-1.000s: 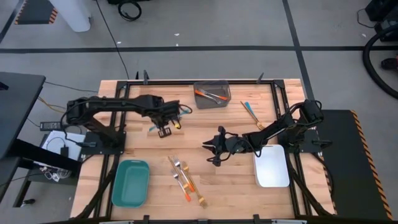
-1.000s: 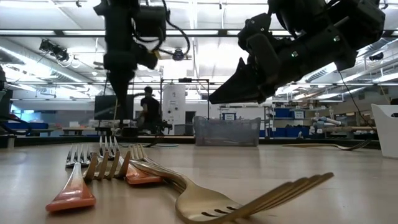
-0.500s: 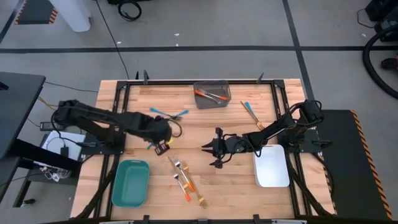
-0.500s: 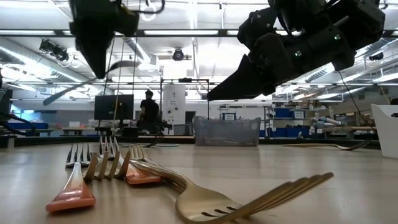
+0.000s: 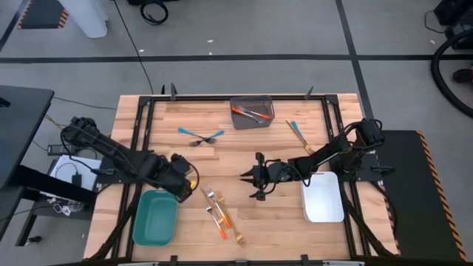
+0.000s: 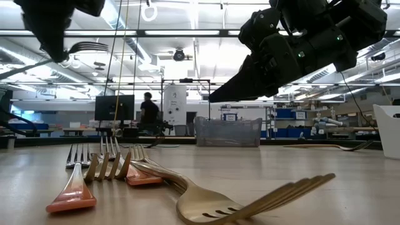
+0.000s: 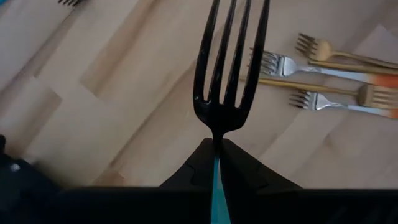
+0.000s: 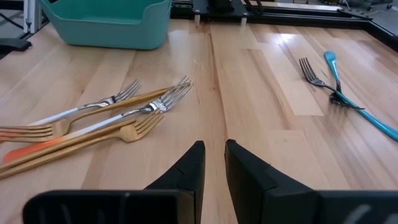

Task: Sort silverware by color (type)
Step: Put the blue fork into the green bin

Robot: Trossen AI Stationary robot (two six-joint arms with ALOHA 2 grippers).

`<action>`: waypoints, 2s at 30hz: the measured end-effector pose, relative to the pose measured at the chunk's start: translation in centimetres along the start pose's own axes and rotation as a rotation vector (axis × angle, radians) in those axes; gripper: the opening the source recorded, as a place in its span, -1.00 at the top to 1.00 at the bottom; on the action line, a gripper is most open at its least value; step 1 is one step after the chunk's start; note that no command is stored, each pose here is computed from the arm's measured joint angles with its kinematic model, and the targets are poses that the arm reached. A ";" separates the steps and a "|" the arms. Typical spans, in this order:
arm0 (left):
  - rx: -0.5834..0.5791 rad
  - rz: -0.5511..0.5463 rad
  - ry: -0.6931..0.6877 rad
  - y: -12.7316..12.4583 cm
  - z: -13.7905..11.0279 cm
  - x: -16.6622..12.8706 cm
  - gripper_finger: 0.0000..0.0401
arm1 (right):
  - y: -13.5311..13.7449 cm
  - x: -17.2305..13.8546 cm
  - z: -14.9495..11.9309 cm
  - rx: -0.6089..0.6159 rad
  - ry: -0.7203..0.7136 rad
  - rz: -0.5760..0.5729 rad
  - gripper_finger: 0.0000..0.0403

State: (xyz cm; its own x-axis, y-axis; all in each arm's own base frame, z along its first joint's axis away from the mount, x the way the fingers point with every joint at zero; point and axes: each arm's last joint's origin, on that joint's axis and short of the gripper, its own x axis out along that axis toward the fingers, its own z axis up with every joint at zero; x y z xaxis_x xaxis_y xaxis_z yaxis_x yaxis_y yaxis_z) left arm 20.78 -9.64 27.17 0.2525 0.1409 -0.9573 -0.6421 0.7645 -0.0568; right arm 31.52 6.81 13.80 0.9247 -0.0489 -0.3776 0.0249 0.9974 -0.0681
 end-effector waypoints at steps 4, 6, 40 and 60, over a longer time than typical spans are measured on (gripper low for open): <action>-0.022 0.010 -0.038 -0.1 -0.4 -0.2 0.86 | 0.0 0.0 0.0 -0.008 0.000 0.000 0.65; -0.043 -0.009 0.002 -0.2 -0.8 -0.3 0.86 | 0.0 0.0 0.0 -0.008 0.001 0.000 0.65; -0.293 0.011 0.096 -4.1 -12.7 -0.3 0.87 | 0.0 0.0 0.0 -0.030 0.002 0.032 0.65; -0.297 0.146 0.173 -5.3 -14.7 2.3 0.87 | 0.0 0.0 0.0 -0.031 -0.003 0.032 0.65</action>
State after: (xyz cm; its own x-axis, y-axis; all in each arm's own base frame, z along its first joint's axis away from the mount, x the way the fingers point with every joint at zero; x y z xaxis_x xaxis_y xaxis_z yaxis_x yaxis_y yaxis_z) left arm 14.15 -22.62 21.11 0.0332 0.1074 -0.9937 -0.8505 0.5252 0.0284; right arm 31.57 6.79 13.81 0.9260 -0.0168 -0.3771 -0.0164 0.9963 -0.0846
